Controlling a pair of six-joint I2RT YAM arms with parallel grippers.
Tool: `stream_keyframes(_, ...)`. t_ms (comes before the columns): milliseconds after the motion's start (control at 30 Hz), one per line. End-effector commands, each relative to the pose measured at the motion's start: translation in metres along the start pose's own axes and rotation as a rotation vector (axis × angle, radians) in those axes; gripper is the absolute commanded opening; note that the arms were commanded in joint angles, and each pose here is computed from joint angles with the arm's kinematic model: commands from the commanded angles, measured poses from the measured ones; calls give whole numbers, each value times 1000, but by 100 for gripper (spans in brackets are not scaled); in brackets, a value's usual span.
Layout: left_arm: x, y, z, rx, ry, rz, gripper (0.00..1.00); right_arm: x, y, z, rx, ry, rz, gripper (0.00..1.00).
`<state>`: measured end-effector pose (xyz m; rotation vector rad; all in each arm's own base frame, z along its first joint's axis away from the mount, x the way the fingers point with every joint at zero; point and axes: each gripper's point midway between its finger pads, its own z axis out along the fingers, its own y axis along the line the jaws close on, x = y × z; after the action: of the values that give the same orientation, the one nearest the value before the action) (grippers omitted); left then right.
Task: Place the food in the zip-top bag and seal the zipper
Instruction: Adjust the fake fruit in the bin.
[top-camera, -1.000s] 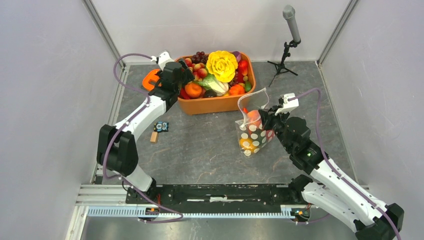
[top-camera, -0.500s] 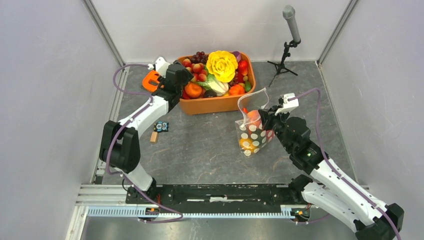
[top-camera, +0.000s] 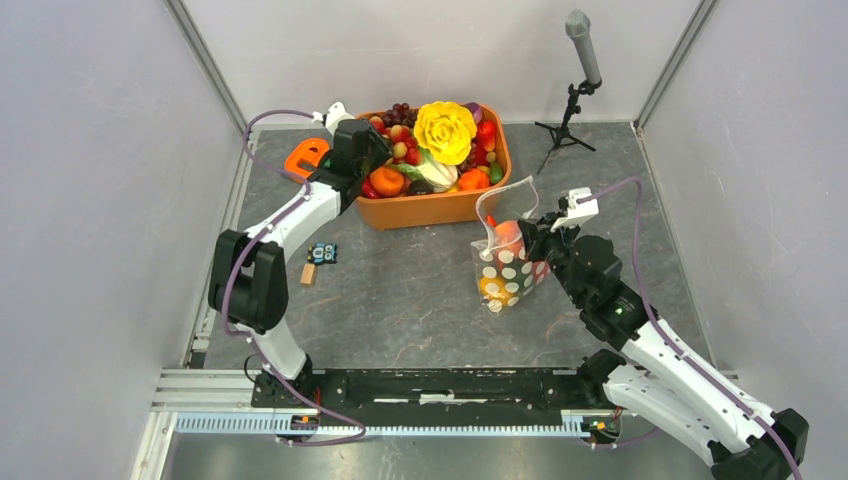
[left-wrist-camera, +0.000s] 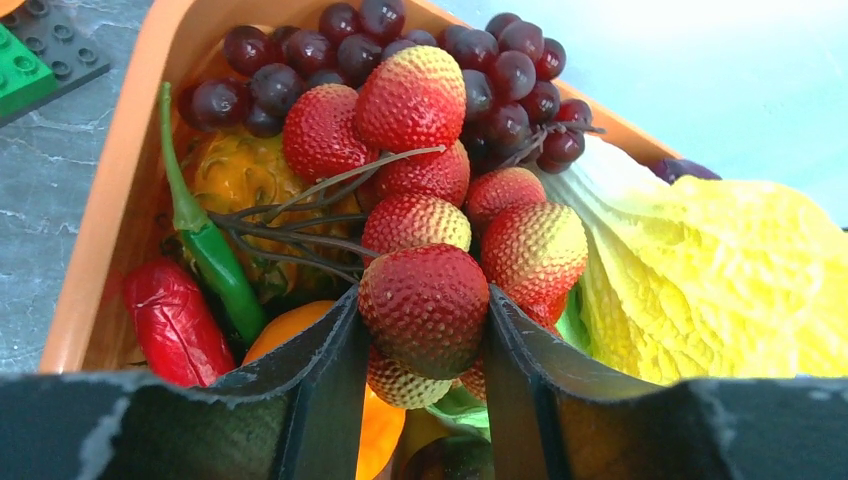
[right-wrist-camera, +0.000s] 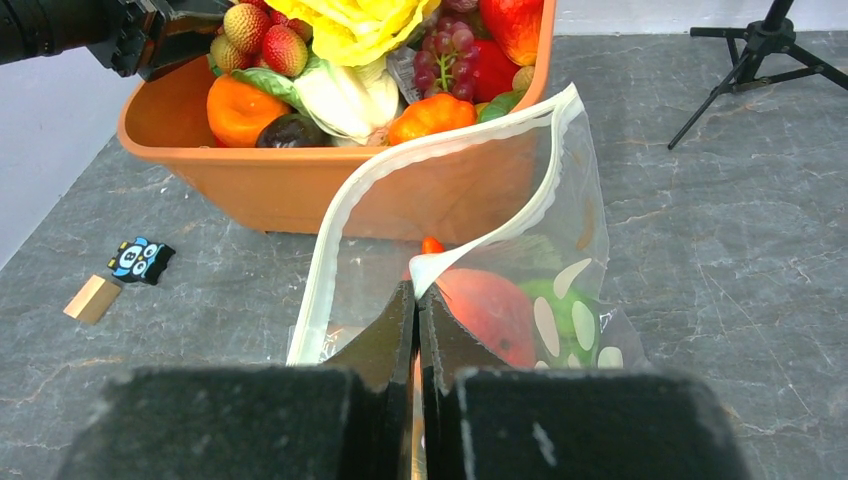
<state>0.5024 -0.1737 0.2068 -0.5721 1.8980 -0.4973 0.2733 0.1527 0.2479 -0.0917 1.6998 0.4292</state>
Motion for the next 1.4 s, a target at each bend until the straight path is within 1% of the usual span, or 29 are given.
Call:
stream_keyframes(0, 3, -24, -17, 129, 63, 100, 23, -8, -3, -3, 16, -36, -2, 4)
stream_keyframes(33, 3, -27, -23, 150, 69, 112, 18, -8, -3, -3, 15, -34, -2, 4)
stream_keyframes(167, 5, -41, -49, 248, 113, 150, 7, -8, -1, -1, 6, -38, 4, 4)
stream_keyframes(267, 16, -63, -75, 377, 178, 205, 5, -9, 1, 0, -1, -42, 8, 4)
stream_keyframes(400, 45, -94, -110, 553, 299, 288, 4, -11, -2, 1, 17, -48, 2, 3)
stream_keyframes(467, 61, -102, -117, 594, 341, 331, 5, -11, 0, 3, 13, -47, 1, 4)
stream_keyframes(533, 70, -102, -117, 594, 372, 356, 10, -11, 2, 4, 2, -42, 1, 3)
stream_keyframes(567, 73, -101, -116, 592, 387, 356, 14, -10, 4, 5, -5, -38, 1, 4)
stream_keyframes(600, 75, -100, -114, 587, 392, 355, 22, -9, 4, 5, -8, -33, -1, 3)
stream_keyframes(667, 80, -101, -115, 603, 416, 354, 44, -6, 5, 6, -11, -28, 2, 3)
stream_keyframes(767, 87, -101, -121, 619, 476, 360, 56, -4, 4, 6, -8, -24, 4, 4)
stream_keyframes(800, 89, -101, -123, 627, 492, 363, 59, -4, 4, 6, -8, -23, 6, 3)
stream_keyframes(867, 86, -101, -125, 624, 483, 365, 62, -4, 4, 7, -9, -25, 8, 4)
stream_keyframes(900, 84, -102, -127, 625, 472, 368, 67, -4, 4, 7, -8, -25, 8, 4)
stream_keyframes(967, 76, -106, -135, 631, 476, 384, 72, -5, 6, 8, -16, -24, 8, 4)
stream_keyframes(1100, 54, -113, -146, 638, 411, 418, 78, -5, 6, 8, -14, -23, 8, 4)
stream_keyframes(1367, 25, -110, -150, 568, 304, 443, 80, -4, 9, 9, -28, -15, 6, 4)
